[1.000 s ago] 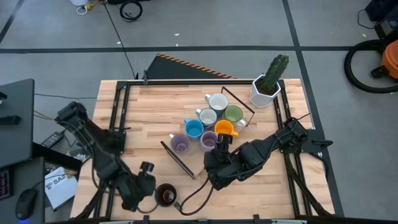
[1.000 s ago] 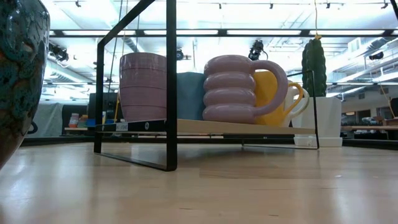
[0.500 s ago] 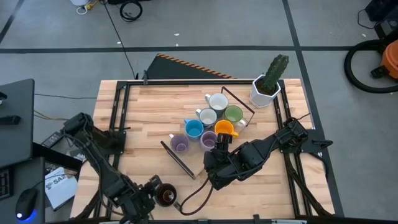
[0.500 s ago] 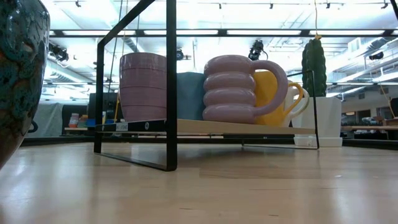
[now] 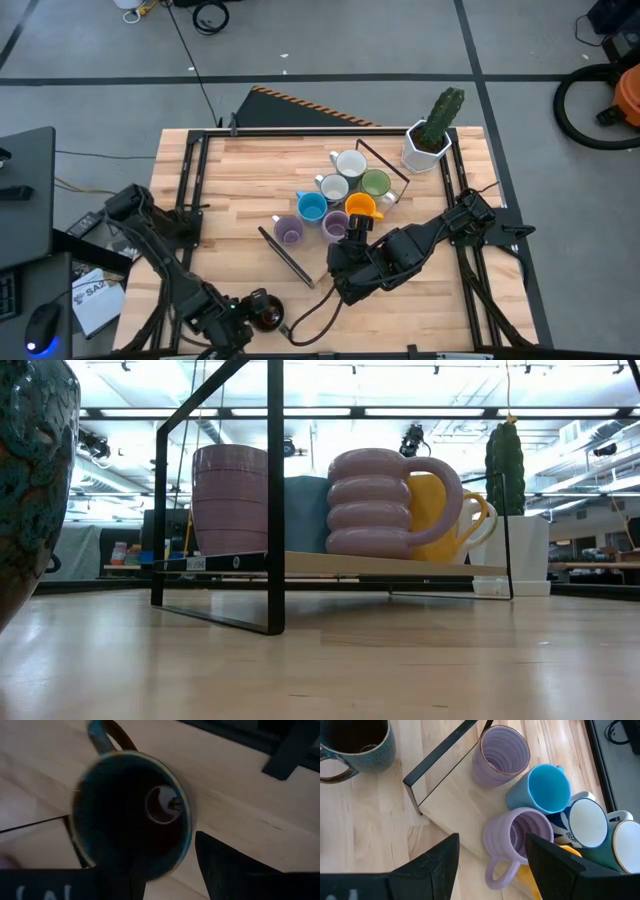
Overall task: Place coffee mugs
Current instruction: Put the dark green mug on the shelf aligned with the violet mugs
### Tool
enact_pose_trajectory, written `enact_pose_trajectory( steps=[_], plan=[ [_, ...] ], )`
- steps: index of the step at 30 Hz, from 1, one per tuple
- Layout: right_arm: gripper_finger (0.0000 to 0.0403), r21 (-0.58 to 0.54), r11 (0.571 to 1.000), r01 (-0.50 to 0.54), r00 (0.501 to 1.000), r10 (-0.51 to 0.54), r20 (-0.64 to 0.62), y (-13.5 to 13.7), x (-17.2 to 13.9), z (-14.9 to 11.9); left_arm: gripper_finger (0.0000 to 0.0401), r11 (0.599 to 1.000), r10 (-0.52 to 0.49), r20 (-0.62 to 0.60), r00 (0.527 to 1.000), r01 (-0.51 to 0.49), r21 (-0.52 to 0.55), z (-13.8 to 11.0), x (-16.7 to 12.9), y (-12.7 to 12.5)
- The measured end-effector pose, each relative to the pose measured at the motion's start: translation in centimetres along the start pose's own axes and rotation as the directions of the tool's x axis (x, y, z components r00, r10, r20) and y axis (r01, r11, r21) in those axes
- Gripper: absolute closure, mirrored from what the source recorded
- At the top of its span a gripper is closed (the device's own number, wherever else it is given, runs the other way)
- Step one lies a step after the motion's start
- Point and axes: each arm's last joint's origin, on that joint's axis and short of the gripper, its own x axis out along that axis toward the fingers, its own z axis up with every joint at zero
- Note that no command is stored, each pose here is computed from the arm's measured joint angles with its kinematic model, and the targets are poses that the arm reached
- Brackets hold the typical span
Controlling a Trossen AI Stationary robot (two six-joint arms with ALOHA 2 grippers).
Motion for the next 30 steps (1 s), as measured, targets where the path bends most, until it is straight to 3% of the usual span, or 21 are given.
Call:
enact_pose_trajectory(
  steps=[4,9,16,20,23,30],
  plan=[
    [0.0172,0.001,1.0,-0.001,1.0,0.001,0.002,0.0,0.0,0.0,0.0239,0.997,-0.071,-0.025,0.997,0.072,0.026,0.1,1.6,-0.1],
    [0.0172,0.002,1.0,-0.002,1.0,0.002,0.004,0.0,0.0,0.0,0.0242,0.991,-0.086,-0.064,0.994,0.092,0.099,0.3,3.1,-0.4],
    [0.0172,0.005,1.0,-0.004,1.0,0.004,0.007,0.1,0.0,0.1,0.0293,0.987,-0.087,-0.064,0.994,0.095,0.129,0.2,3.6,0.1],
    [0.0172,0.005,1.0,-0.004,1.0,0.004,0.008,0.1,0.0,0.1,0.0332,0.982,-0.116,-0.043,0.992,0.121,0.145,0.3,3.6,0.2],
    [0.0172,0.005,1.0,-0.005,1.0,0.005,0.008,0.1,0.0,0.1,0.0357,0.966,-0.132,-0.025,0.991,0.134,0.219,0.4,3.7,0.1],
    [0.0172,-0.01,1.0,-0.015,1.0,0.015,-0.014,-0.1,-0.1,-0.1,0.0357,0.936,-0.109,0.077,0.991,0.077,0.343,0.9,4.1,1.7]
  ],
)
